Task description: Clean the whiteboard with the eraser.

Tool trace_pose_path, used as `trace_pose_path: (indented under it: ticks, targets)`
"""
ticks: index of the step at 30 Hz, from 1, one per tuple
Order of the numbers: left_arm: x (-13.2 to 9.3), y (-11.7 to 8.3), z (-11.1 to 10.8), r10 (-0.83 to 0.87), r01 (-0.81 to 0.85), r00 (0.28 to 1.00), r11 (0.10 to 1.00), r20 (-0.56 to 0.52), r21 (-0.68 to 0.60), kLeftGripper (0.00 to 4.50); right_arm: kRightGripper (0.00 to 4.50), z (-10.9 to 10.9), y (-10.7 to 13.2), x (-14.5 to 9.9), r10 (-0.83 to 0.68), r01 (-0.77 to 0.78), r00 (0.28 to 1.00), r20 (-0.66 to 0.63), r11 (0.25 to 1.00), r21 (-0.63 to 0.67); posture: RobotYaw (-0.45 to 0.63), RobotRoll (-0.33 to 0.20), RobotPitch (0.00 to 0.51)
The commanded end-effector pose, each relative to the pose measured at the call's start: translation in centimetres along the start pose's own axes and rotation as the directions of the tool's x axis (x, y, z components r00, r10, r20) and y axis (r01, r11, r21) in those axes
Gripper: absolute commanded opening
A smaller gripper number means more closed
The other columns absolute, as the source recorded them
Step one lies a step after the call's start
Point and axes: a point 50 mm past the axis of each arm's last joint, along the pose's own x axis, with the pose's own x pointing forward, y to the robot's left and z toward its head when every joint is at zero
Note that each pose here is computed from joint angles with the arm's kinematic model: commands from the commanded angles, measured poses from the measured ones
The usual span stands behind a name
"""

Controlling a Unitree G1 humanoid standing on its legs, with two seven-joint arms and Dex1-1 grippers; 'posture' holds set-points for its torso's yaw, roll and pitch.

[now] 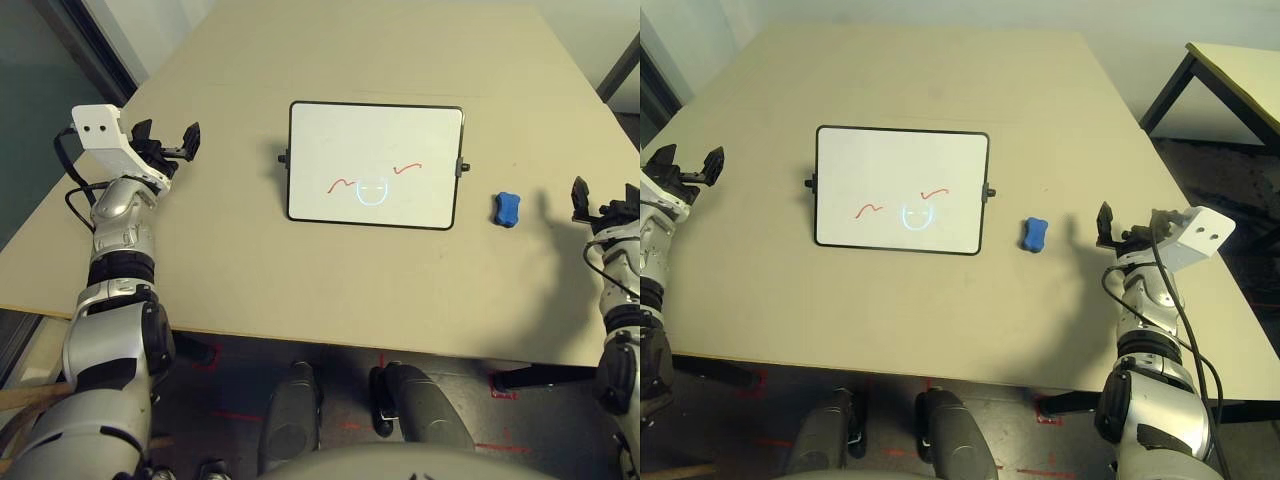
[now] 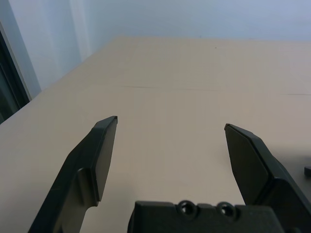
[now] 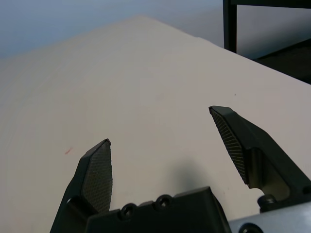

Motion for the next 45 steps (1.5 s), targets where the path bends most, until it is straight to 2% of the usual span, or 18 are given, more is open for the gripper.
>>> trace_pose_path:
  ticks: [1,5,9,12,15,17,20,27,34,45]
  targets:
    - [-0.4,0.0,-1.1,0.011,-0.011,0.999,1.0,-0.031,-0.013,4.5,4.47,-0.5,0.2,-0.3,0.017,-0.017,1.0,-0.017,1.0,-0.017,-0.08,0.0,0.121]
    - [0.2,-0.8,-0.9,-0.02,0.019,0.999,1.0,-0.032,-0.02,4.5,4.47,-0.4,0.2,-0.2,0.01,-0.01,1.0,-0.015,1.0,-0.017,-0.1,0.0,0.122]
    - [1.5,-2.1,1.2,-0.122,0.122,0.992,0.992,0.018,-0.026,4.5,4.47,1.0,-0.1,0.3,-0.025,0.025,1.0,0.0,1.0,-0.009,-0.11,0.0,0.117]
    - [2.2,-3.5,2.8,-0.25,0.251,0.967,0.968,0.043,-0.028,4.5,4.47,2.0,0.8,0.5,-0.013,0.014,1.0,-0.028,0.999,0.031,-0.12,0.0,0.113]
    - [2.6,-5.6,5.0,-0.419,0.42,0.905,0.907,0.076,-0.004,4.5,4.47,3.2,3.3,-0.1,0.054,-0.047,0.992,-0.116,0.997,0.059,-0.12,0.0,0.112]
    - [2.5,-6.7,5.9,-0.495,0.496,0.865,0.868,0.08,0.011,4.5,4.47,3.9,4.8,-0.8,0.086,-0.075,0.981,-0.173,0.995,0.069,-0.13,0.0,0.112]
    - [2.0,-9.4,7.1,-0.628,0.628,0.775,0.778,0.072,0.028,4.5,4.47,4.8,7.3,-1.8,0.098,-0.076,0.967,-0.235,0.992,0.102,-0.14,0.0,0.103]
    - [1.2,-13.1,8.0,-0.735,0.736,0.674,0.677,0.069,0.027,4.5,4.47,5.1,9.8,-2.7,0.081,-0.047,0.961,-0.263,0.99,0.133,-0.14,0.0,0.103]
    - [0.5,-14.3,7.6,-0.785,0.785,0.619,0.619,0.027,0.017,4.5,4.47,4.5,11.4,-4.0,0.085,-0.042,0.95,-0.299,0.989,0.144,-0.14,0.0,0.112]
    - [0.1,-14.9,7.4,-0.8,0.8,0.6,0.6,0.017,0.006,4.5,4.47,3.0,12.9,-5.6,0.102,-0.052,0.929,-0.356,0.988,0.148,-0.14,0.0,0.121]
